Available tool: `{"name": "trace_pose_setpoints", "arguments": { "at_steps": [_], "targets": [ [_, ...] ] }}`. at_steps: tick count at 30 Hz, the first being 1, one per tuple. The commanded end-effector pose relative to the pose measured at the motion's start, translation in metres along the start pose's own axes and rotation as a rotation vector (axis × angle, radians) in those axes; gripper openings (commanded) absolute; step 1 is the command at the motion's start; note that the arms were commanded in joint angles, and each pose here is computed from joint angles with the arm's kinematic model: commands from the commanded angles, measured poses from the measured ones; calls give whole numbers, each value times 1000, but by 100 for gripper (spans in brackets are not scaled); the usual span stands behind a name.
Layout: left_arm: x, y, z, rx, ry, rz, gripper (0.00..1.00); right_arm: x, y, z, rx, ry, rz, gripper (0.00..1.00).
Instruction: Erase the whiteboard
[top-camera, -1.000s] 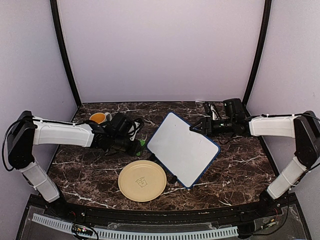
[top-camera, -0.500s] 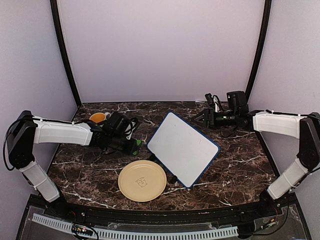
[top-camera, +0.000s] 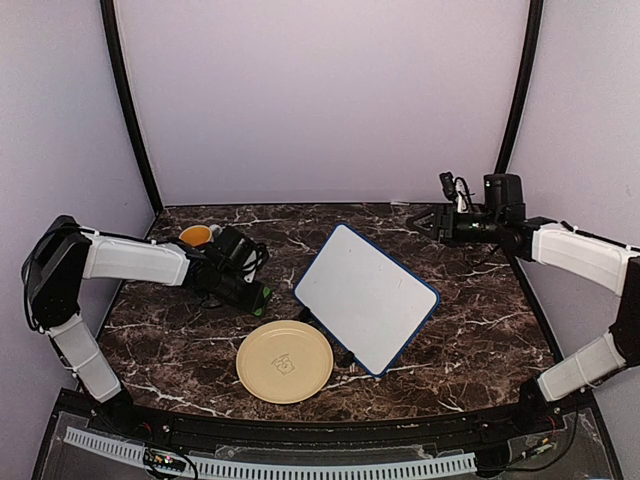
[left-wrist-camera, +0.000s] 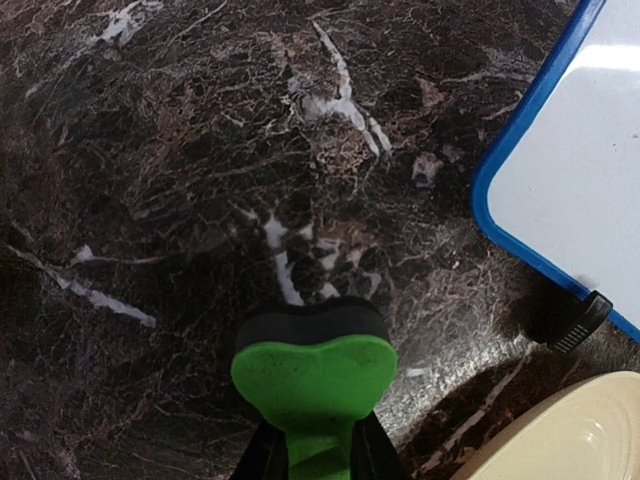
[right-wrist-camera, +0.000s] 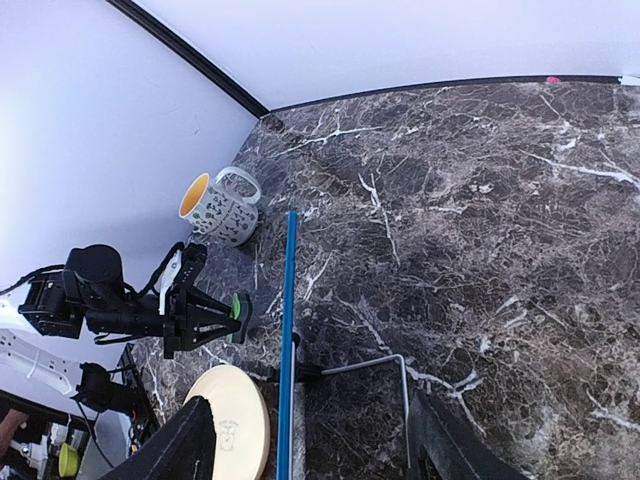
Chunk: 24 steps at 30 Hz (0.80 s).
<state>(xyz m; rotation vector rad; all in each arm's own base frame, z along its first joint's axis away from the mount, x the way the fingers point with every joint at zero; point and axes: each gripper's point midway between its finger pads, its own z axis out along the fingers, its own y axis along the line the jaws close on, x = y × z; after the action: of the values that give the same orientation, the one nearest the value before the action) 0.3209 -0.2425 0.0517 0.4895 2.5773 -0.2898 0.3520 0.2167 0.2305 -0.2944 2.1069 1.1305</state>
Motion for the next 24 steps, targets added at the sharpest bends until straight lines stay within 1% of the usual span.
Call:
{"name": "trace_pose_setpoints", "arguments": {
  "at_steps": [1,2,3,4,5,6,10,11,12,15,16,18,21,23,24],
  "targets": [
    [0,1,3,4,23,-8,18,6,-5,-8,22,-8,-2,67],
    [-1,1,2,3,22,-9,21,6,-6,-9,26,-9,0,67],
    [-2,1,1,4,19,-10,26,8,-6,-9,27,-7,2,67],
    [-2,1,1,7,17,-10,29,9,-7,-9,28,-6,2,67],
    [-3,0,-1,9,12,-10,35,11,-8,-9,30,-5,6,67],
    [-5,0,-2,11,9,-10,37,11,-8,-9,29,-5,6,67],
    [-10,-1,-8,11,-4,-9,52,13,-9,-9,31,-2,9,67],
    [-11,-1,-10,12,-7,-9,53,13,-9,-9,32,-2,9,67],
    [-14,-2,-11,15,-12,-8,57,13,-10,-9,33,-3,8,67],
    [-17,-2,-15,16,-20,-9,65,14,-10,-10,35,-1,7,67],
    [-19,-2,-16,17,-25,-9,70,13,-9,-10,37,-3,5,67],
    [-20,-2,-18,18,-29,-9,75,13,-10,-11,40,-3,2,67],
    [-26,-2,-26,22,-57,-11,77,12,-8,-14,43,-7,-3,67],
    [-35,-3,-37,36,-93,-18,93,9,-10,-18,53,-18,-9,67],
    [-40,-2,-45,44,-114,-24,96,8,-11,-21,58,-23,-7,68]
  ]
}}
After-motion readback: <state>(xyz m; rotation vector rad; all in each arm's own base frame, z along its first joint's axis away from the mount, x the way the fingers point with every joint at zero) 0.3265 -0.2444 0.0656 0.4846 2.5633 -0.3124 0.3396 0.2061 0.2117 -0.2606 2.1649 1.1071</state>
